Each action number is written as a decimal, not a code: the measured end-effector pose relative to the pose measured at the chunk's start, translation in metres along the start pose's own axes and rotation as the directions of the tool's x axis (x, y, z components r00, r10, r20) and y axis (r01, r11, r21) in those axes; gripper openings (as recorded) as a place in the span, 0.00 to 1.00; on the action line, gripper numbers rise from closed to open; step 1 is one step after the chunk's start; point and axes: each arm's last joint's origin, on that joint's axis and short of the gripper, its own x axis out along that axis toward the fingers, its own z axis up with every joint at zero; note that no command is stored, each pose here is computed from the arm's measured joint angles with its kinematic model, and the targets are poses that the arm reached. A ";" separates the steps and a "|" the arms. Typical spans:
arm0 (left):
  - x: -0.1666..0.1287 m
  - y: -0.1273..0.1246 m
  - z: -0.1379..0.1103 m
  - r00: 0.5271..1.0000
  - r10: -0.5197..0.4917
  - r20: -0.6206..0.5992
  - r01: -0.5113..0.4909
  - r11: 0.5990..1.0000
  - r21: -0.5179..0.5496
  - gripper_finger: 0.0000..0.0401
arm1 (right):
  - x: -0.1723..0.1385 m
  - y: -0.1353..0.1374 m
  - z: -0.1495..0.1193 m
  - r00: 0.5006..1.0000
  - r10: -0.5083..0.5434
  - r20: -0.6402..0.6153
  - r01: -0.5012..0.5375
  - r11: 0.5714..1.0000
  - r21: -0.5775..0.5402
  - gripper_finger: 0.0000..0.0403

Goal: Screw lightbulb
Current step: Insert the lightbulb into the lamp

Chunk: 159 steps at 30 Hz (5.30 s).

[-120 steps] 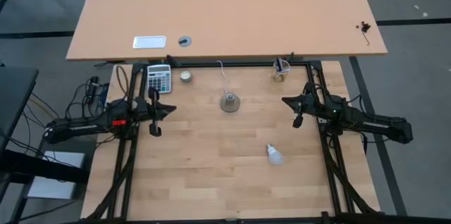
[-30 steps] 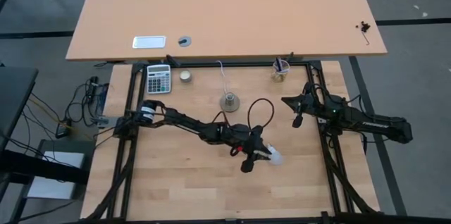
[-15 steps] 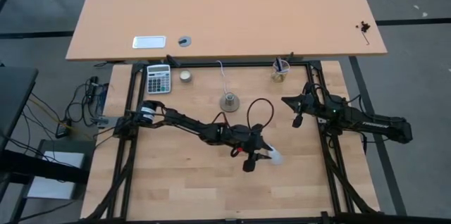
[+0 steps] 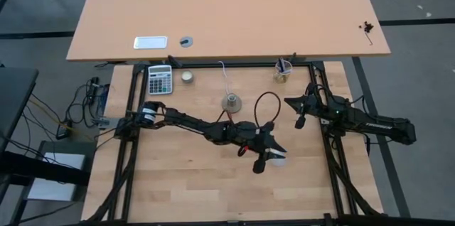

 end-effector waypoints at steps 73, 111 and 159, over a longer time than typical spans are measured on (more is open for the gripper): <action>0.058 0.007 0.047 0.992 -0.105 -0.065 0.108 0.993 0.046 0.01 | 0.000 0.000 0.003 1.000 -0.002 0.024 0.002 1.000 0.004 0.06; 0.068 0.026 -0.070 0.829 0.009 -0.559 0.065 0.992 0.112 0.01 | 0.001 -0.001 0.006 0.998 -0.007 0.065 0.006 1.000 0.010 0.06; 0.042 0.047 -0.047 0.698 0.186 -0.692 -0.154 0.982 0.108 0.08 | 0.001 -0.001 0.007 0.998 -0.008 0.068 0.007 1.000 0.011 0.06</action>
